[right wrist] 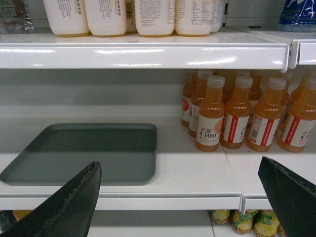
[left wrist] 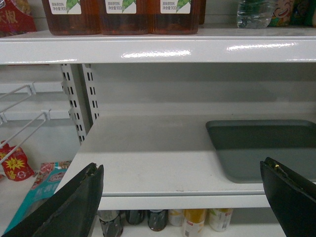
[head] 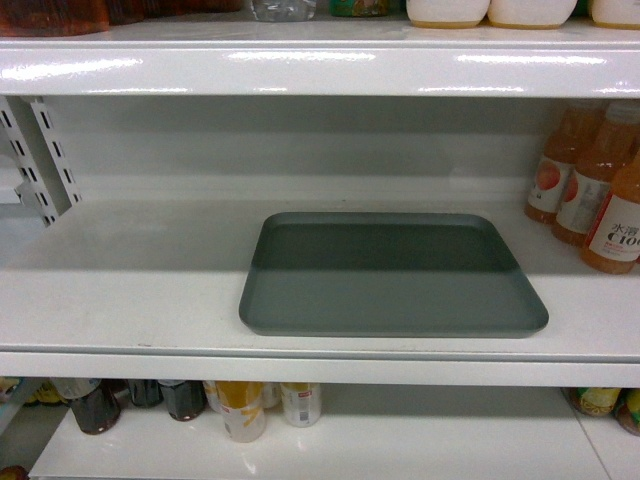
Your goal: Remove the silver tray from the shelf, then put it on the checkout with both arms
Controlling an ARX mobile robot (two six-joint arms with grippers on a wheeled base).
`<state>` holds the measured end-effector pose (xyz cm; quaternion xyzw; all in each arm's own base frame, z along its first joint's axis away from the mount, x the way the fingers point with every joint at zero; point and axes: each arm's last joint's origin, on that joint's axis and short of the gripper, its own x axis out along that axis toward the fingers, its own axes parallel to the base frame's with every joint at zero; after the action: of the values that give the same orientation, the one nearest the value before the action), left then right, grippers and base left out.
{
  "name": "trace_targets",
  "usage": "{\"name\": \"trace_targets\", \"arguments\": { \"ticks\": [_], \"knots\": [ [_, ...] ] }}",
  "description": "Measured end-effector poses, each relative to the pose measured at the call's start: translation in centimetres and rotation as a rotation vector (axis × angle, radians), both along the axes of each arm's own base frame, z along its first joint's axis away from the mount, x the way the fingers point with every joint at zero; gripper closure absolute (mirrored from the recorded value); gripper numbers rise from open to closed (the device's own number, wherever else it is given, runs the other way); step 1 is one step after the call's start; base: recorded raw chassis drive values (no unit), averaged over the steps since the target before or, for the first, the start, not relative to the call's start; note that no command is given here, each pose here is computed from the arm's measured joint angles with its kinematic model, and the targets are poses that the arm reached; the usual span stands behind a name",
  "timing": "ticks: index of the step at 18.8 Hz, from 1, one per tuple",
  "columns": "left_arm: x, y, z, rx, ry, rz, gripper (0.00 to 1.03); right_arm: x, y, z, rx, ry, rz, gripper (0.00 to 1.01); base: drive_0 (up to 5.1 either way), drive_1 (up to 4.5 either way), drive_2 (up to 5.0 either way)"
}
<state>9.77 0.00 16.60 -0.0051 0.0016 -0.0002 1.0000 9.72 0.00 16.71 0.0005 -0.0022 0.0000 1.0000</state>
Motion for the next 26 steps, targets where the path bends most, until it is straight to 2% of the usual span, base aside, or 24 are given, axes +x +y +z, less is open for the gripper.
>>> {"name": "trace_targets", "arguments": {
  "ticks": [26],
  "knots": [
    [0.0, 0.0, 0.0, 0.0, 0.0, 0.0, 0.05, 0.0, 0.0, 0.0, 0.0, 0.0, 0.0, 0.03, 0.0, 0.0, 0.0]
  ]
}}
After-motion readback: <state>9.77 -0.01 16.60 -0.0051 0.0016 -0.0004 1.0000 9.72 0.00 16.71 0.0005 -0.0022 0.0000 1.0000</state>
